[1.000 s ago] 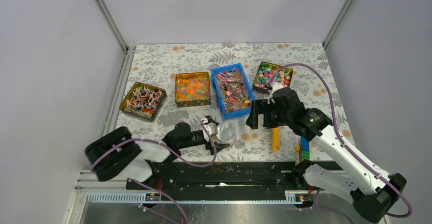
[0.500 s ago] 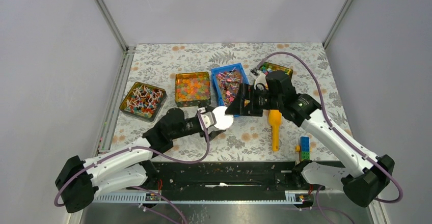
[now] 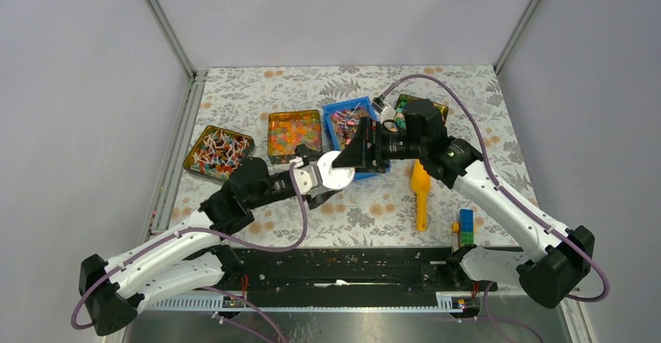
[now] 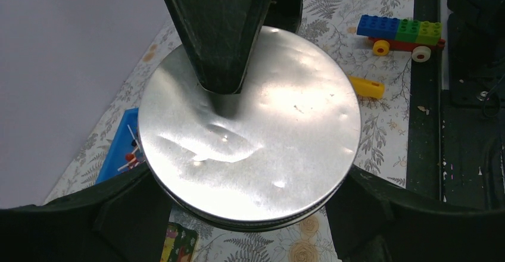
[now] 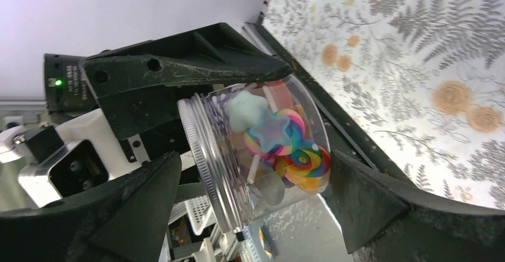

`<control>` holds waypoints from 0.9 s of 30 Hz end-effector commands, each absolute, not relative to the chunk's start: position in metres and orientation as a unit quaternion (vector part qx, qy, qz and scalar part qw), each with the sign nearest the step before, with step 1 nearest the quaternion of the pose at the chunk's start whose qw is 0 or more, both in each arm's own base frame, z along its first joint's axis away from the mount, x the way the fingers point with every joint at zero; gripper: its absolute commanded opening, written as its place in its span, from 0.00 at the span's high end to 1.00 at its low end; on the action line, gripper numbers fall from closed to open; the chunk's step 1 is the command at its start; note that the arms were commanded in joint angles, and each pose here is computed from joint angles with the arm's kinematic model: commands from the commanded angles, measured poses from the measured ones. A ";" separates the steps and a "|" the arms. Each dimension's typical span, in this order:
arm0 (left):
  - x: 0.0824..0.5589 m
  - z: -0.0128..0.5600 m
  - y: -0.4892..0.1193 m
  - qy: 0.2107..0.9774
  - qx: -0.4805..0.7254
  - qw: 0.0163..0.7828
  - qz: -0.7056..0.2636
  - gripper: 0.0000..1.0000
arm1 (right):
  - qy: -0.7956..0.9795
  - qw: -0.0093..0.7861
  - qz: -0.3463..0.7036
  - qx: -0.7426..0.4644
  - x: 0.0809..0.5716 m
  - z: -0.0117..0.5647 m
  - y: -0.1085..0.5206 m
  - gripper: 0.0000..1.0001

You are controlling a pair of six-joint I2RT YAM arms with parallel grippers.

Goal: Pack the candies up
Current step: Screw the bottle lid onto the packing bottle.

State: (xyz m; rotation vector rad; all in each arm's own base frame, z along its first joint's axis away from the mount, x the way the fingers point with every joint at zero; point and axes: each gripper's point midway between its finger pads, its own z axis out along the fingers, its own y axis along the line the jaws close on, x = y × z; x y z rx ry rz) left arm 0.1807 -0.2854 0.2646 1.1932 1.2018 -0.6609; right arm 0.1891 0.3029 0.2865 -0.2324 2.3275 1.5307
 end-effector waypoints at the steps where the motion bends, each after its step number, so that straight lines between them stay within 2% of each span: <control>1: 0.177 0.324 -0.285 0.465 0.505 0.666 -0.292 0.46 | 0.769 0.156 0.611 -0.101 0.182 0.321 0.316 0.01; 13: 0.172 0.352 -0.286 0.446 0.502 0.676 -0.302 0.47 | 0.734 0.113 0.662 -0.099 0.176 0.336 0.331 0.13; 17: 0.172 0.352 -0.286 0.449 0.502 0.674 -0.304 0.48 | 0.735 0.091 0.664 -0.104 0.172 0.335 0.338 0.25; 20: 0.173 0.352 -0.286 0.453 0.501 0.673 -0.302 0.48 | 0.736 0.085 0.664 -0.106 0.170 0.334 0.340 0.43; 23: 0.174 0.352 -0.284 0.457 0.498 0.674 -0.298 0.48 | 0.737 0.082 0.663 -0.102 0.171 0.330 0.340 0.80; 25: 0.175 0.351 -0.284 0.459 0.497 0.674 -0.296 0.48 | 0.736 0.079 0.665 -0.099 0.170 0.328 0.341 0.99; 27: 0.175 0.351 -0.283 0.460 0.496 0.675 -0.295 0.48 | 0.733 0.076 0.669 -0.098 0.170 0.328 0.341 1.00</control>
